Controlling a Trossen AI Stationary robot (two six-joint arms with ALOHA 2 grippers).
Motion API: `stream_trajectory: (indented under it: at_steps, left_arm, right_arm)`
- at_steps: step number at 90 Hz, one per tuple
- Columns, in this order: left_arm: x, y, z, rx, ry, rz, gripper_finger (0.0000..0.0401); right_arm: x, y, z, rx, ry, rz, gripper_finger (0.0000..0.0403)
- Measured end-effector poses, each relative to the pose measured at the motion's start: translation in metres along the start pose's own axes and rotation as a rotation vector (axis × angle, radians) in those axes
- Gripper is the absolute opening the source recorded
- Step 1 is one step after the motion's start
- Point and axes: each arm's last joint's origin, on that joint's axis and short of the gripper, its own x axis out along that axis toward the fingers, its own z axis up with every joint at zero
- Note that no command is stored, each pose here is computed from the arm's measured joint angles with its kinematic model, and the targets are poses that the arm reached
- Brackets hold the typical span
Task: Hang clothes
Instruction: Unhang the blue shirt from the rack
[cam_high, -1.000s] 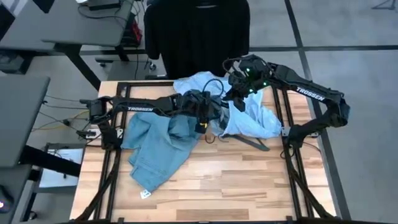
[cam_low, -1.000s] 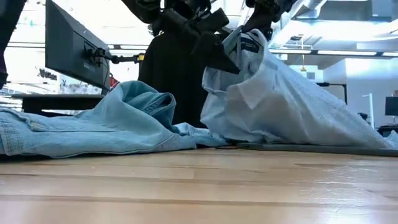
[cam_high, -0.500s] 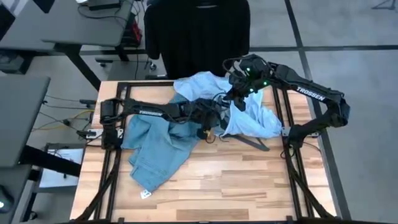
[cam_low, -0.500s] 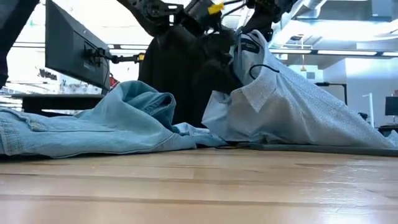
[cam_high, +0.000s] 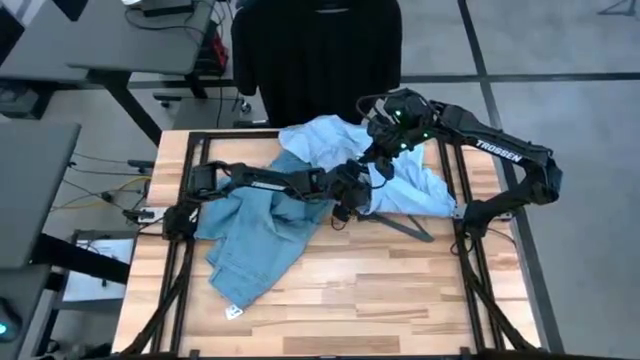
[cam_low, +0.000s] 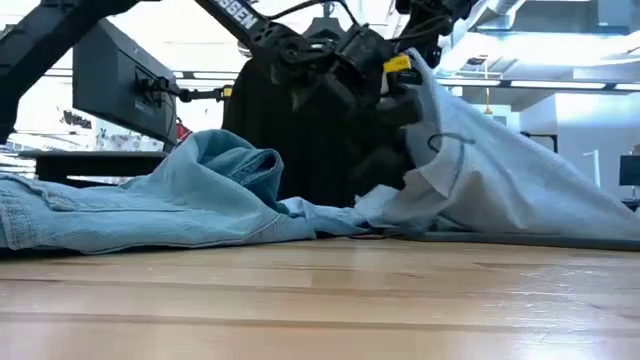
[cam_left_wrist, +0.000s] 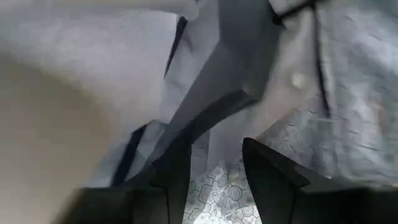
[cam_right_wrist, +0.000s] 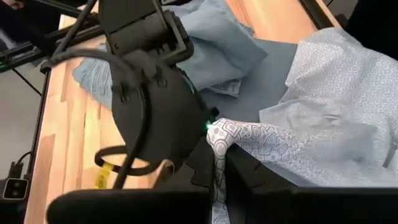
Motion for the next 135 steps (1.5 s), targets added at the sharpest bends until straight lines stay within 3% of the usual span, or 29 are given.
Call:
stream_trajectory:
  at_steps: [40,55,72,83,93,106,119,135]
  left_arm:
    - [-0.01,0.001,0.018,0.037,-0.023,0.014,0.0129]
    - [-0.013,-0.008,0.028,0.115,-0.106,-0.041,0.0129]
    - [-0.001,-0.013,0.032,0.145,-0.213,0.001,0.0129]
    - [0.002,-0.016,0.03,0.159,-0.208,-0.01,0.0129]
    - [0.006,-0.022,0.025,0.118,-0.183,-0.043,0.0111]
    - [0.004,-0.02,0.026,0.042,-0.168,-0.056,0.0028]
    - [-0.01,-0.004,0.035,-0.099,-0.073,-0.079,0.0027]
    - [-0.051,0.034,0.051,-0.208,0.0,-0.129,0.0027]
  right_arm:
    - [-0.002,-0.001,-0.002,-0.009,0.02,0.001,0.0]
    - [-0.001,-0.001,-0.002,-0.011,0.02,0.007,0.0]
    - [-0.001,-0.001,-0.001,-0.019,0.012,0.016,0.0]
    - [0.0,0.001,-0.002,-0.02,0.015,0.02,0.0]
    - [0.001,0.001,-0.002,-0.017,0.017,0.027,0.0]
    - [0.001,0.001,-0.002,-0.014,0.015,0.027,0.0004]
    - [-0.003,-0.001,-0.003,0.005,0.037,0.017,0.003]
    - [-0.028,-0.008,0.003,0.047,0.061,-0.075,0.0061]
